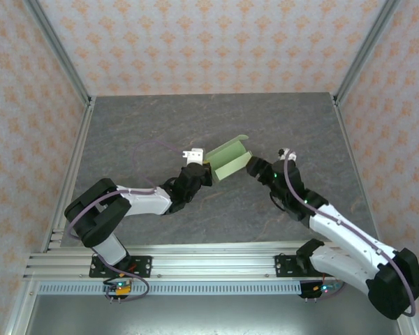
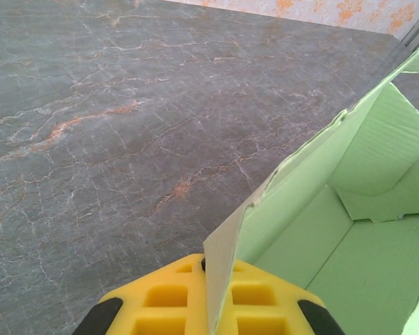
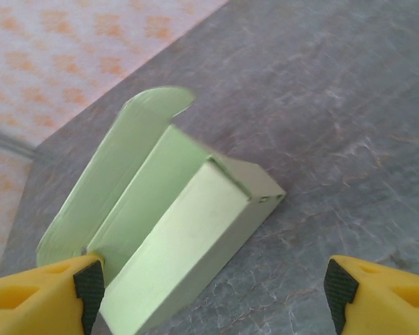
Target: Fold the paper box
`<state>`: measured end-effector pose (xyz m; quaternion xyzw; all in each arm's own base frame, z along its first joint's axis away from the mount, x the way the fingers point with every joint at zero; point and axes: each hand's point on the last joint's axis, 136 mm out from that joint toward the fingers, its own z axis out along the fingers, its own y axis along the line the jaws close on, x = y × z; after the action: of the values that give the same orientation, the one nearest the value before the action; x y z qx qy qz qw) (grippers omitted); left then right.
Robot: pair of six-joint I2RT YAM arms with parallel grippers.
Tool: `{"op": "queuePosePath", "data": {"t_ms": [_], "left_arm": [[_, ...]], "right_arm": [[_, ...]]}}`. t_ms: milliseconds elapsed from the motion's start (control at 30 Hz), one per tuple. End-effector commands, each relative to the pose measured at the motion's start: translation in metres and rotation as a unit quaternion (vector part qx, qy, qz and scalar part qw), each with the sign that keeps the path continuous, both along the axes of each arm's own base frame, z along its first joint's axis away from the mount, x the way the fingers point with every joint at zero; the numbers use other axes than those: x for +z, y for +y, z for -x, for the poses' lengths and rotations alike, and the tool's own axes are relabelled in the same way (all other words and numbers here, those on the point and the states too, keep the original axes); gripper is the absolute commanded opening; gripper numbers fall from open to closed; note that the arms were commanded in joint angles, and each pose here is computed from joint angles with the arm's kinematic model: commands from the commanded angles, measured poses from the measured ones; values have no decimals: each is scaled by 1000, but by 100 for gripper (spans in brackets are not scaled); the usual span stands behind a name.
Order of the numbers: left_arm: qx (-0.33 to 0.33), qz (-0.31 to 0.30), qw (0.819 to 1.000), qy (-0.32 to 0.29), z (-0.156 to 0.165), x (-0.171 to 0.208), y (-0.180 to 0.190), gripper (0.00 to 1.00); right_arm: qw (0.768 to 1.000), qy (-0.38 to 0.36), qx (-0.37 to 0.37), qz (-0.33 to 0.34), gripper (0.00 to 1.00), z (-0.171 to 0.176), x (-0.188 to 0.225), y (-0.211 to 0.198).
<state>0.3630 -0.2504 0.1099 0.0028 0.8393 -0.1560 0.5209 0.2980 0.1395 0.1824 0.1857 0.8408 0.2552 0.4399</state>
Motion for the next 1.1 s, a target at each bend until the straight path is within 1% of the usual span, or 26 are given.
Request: {"op": "queuePosePath", "data": {"t_ms": [0,67,133,267,367,433,500,567,633,700,733,800,833,867,933,967,1067], "left_arm": [[14,-33,999,-11,-3,6,4,0],[13,-53,998,-23,-5,15,6,0],[7,-77,996,-37,-8,27,7,0],[-5,-115,991,-71,-16,49,4,0],[-28,-138,986,-85,-23,58,-2,0],[-41,-136,986,-85,-29,56,-4,0],[-48,-127,988,-79,-35,53,-3,0],[-55,-114,989,-75,-40,49,-3,0],[-61,-106,990,-70,-43,45,-5,2],[-70,-98,991,-61,-45,40,-9,6],[-74,-92,991,-56,-45,39,-10,10],[-76,-74,993,-48,-45,40,-12,23],[-68,-64,995,-42,-45,41,-9,33],[-56,-52,996,-37,-45,44,-4,46],[-50,-31,997,-41,-41,54,3,97],[-46,-23,998,-47,-39,61,8,100],[0,8,999,-50,-33,81,33,100]], "right_arm": [[993,87,-54,-58,85,-8,-5,-14],[989,109,-51,-91,85,-20,1,-11],[986,110,-45,-115,85,-32,14,-7],[988,93,-53,-114,86,-54,33,-15],[983,127,-61,-117,87,-73,23,-25],[974,165,-67,-137,88,-81,12,-29],[958,218,-77,-167,89,-84,-2,-27],[940,267,-70,-198,90,-84,-15,-15],[925,296,-62,-231,90,-86,-24,-4],[921,298,-57,-243,88,-93,-30,1],[923,300,-57,-235,87,-96,-33,0],[931,298,-55,-204,87,-103,-36,-4],[935,299,-57,-184,87,-107,-38,-8],[938,300,-56,-165,87,-109,-39,-12],[937,307,-56,-156,88,-116,-38,-17],[935,310,-54,-161,88,-119,-38,-19],[933,315,-49,-166,89,-130,-36,-21]]}}
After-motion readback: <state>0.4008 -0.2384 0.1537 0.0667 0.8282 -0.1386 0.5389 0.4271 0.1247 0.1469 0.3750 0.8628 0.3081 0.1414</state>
